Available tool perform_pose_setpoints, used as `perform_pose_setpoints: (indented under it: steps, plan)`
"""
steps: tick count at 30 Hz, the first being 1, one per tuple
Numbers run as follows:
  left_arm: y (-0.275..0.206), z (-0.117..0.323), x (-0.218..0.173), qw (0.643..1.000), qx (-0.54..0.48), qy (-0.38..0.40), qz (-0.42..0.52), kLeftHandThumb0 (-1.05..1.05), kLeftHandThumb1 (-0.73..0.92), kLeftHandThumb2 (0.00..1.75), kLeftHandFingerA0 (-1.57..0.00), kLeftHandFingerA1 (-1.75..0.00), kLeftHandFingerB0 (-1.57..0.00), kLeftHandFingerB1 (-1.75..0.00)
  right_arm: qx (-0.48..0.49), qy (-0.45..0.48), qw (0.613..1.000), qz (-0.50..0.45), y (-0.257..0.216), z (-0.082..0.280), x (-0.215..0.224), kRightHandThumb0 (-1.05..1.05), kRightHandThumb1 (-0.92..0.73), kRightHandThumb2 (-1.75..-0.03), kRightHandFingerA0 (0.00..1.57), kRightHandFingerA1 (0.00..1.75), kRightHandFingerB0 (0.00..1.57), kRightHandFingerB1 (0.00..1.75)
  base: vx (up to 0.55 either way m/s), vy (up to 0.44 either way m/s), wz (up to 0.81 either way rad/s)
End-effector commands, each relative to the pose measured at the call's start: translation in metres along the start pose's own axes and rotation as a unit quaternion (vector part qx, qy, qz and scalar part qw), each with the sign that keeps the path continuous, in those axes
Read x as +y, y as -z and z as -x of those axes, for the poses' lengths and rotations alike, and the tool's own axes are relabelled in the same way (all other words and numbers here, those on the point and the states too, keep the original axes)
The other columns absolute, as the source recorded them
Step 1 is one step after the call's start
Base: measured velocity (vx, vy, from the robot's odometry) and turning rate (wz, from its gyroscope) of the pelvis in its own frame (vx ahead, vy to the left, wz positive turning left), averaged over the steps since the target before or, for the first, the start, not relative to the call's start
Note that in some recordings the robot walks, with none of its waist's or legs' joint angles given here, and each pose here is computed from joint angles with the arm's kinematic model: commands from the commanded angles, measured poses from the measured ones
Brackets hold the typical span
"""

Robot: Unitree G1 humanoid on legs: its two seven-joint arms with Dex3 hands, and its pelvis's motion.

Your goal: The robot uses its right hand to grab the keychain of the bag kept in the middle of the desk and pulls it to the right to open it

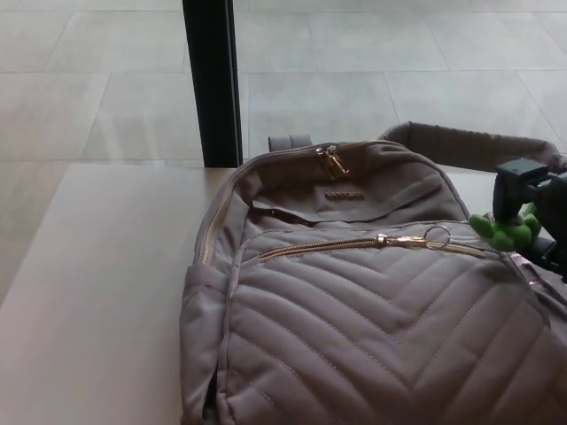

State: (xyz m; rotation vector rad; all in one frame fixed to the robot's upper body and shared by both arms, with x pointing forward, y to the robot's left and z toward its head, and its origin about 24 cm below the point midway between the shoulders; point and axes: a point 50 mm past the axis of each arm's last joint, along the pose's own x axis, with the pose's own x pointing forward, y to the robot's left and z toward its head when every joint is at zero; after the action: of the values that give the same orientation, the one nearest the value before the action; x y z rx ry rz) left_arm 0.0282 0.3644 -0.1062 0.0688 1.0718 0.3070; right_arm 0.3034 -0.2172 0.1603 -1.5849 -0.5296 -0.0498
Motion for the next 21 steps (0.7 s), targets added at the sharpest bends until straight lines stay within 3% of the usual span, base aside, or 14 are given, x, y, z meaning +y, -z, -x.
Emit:
perform_pose_setpoints:
  steps: [1,2,7,8,9,10,12,14,15,17,18,19,20,21]
  plan:
    - [-0.003,0.001,0.005,1.0,-0.007,-0.005,-0.004,-0.8,0.92,0.79,-0.52,-0.48,-0.4,-0.39,0.036,0.028,0.999,-0.026,0.009,0.003,-0.005,-0.19,-0.4,-1.13,0.97,1.75,0.73,1.59,0.0,0.0,0.0]
    - [-0.004,0.001,0.005,1.0,-0.006,-0.004,-0.005,-0.83,0.91,0.82,-0.49,-0.5,-0.35,-0.4,0.035,0.036,0.998,-0.03,0.013,0.004,-0.007,-0.2,-0.4,-1.14,0.98,1.75,0.76,1.54,0.0,0.0,0.0]
    - [-0.003,0.002,0.006,1.0,-0.007,0.001,-0.006,-0.81,0.92,0.8,-0.5,-0.47,-0.38,-0.38,0.04,0.019,0.999,-0.02,0.024,0.007,-0.013,-0.2,-0.38,-1.09,0.95,1.75,0.68,1.63,0.0,0.0,0.0]
    - [-0.003,0.002,0.006,1.0,-0.005,0.0,-0.004,-0.8,0.92,0.82,-0.48,-0.49,-0.34,-0.39,0.039,0.018,0.999,-0.016,0.026,0.007,-0.015,-0.23,-0.29,-0.95,1.24,1.37,1.05,1.27,0.0,0.0,0.0]
    - [-0.003,0.001,0.005,1.0,-0.004,0.0,-0.003,-0.8,0.92,0.82,-0.48,-0.49,-0.34,-0.39,0.037,0.018,0.999,-0.012,0.027,0.007,-0.016,-0.23,-0.29,-0.95,1.24,1.37,1.05,1.27,0.0,0.0,0.0]
    - [-0.003,0.001,0.005,1.0,-0.003,-0.002,0.0,-0.79,0.92,0.82,-0.48,-0.49,-0.35,-0.4,0.038,0.014,0.999,0.0,0.03,0.007,-0.017,-0.17,-0.33,-0.81,0.95,1.75,0.79,1.54,0.0,0.0,0.0]
    - [-0.003,0.001,0.005,1.0,-0.006,-0.001,-0.009,-0.81,0.92,0.82,-0.48,-0.5,-0.34,-0.4,0.04,0.008,0.999,0.017,0.038,0.012,-0.02,-0.18,-0.31,-1.04,0.97,1.75,0.78,1.56,0.0,0.0,0.0]
    - [-0.003,0.001,0.005,1.0,-0.006,-0.001,-0.011,-0.81,0.92,0.82,-0.48,-0.5,-0.34,-0.4,0.04,0.009,0.999,0.018,0.038,0.012,-0.02,-0.18,-0.31,-1.04,0.97,1.75,0.78,1.56,0.0,0.0,0.0]
    - [-0.003,0.002,0.005,1.0,-0.005,0.0,-0.007,-0.79,0.92,0.8,-0.5,-0.47,-0.39,-0.38,0.042,0.004,0.999,0.018,0.043,0.015,-0.023,-0.21,-0.42,-1.09,0.96,1.75,0.74,1.59,0.0,0.0,0.0]
    - [-0.006,0.001,0.007,1.0,-0.009,0.004,0.006,-0.86,0.83,0.91,-0.46,-0.54,-0.34,-0.44,0.049,0.0,0.999,0.014,0.053,0.019,-0.028,-0.23,-0.43,-1.13,0.95,1.75,0.74,1.58,0.0,0.0,0.0]
    - [-0.006,0.001,0.007,1.0,-0.007,0.004,0.006,-0.78,0.92,0.78,-0.47,-0.5,-0.37,-0.41,0.055,0.002,0.998,0.019,0.057,0.021,-0.03,-0.22,-0.41,-1.14,0.94,1.75,0.72,1.6,0.0,0.0,0.0]
    - [-0.004,0.002,0.006,1.0,-0.007,0.002,0.002,-0.85,0.85,0.9,-0.47,-0.53,-0.34,-0.43,0.061,-0.001,0.998,0.03,0.061,0.021,-0.031,-0.2,-0.4,-1.07,0.92,1.75,0.71,1.6,0.0,0.0,0.0]
    - [-0.004,0.001,0.006,1.0,-0.007,-0.002,-0.002,-0.79,0.92,0.81,-0.49,-0.49,-0.36,-0.4,0.063,-0.002,0.997,0.033,0.063,0.022,-0.032,-0.19,-0.38,-1.05,0.91,1.75,0.7,1.6,0.0,0.0,0.0]
    - [-0.005,0.001,0.006,1.0,-0.006,-0.003,-0.005,-0.85,0.85,0.91,-0.46,-0.53,-0.35,-0.44,0.071,-0.004,0.997,0.038,0.067,0.024,-0.033,-0.23,-0.38,-1.05,0.9,1.75,0.69,1.6,0.0,0.0,0.0]
